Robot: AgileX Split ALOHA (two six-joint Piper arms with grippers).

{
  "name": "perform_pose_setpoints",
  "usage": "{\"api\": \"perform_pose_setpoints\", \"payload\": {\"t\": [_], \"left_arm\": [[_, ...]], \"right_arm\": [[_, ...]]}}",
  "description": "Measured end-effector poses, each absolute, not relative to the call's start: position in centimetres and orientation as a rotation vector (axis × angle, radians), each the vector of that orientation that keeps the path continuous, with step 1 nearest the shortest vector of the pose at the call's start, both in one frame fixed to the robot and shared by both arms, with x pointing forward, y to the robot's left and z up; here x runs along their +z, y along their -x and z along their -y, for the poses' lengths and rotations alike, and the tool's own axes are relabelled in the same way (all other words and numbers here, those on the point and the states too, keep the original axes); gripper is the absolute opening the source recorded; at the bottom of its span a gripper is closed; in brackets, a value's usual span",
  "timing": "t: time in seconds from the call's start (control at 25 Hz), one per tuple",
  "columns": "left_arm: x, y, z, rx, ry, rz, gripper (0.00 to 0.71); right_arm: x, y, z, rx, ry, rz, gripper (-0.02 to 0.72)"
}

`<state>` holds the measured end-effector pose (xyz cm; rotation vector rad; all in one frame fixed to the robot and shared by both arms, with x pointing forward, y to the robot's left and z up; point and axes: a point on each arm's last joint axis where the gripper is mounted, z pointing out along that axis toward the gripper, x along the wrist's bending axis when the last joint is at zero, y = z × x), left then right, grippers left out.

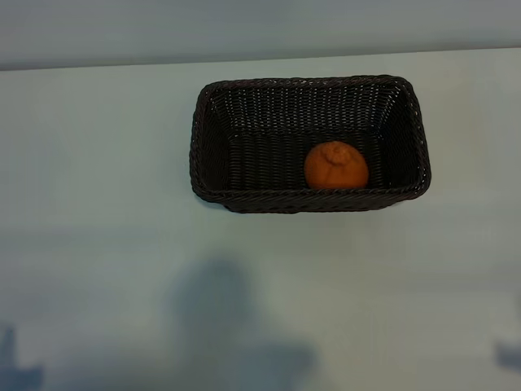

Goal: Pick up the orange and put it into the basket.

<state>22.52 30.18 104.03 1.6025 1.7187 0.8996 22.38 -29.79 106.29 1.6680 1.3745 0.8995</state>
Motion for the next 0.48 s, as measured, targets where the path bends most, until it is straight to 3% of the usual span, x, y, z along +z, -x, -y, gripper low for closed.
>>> {"api": "perform_pose_setpoints", "payload": {"t": [0.48], "left_arm": [[104.0, -22.5, -30.2, 0.900, -1.602, -1.719, 0.593]], "right_arm": [[104.8, -23.4, 29.6, 0.909, -1.672, -1.418, 0.500]]}}
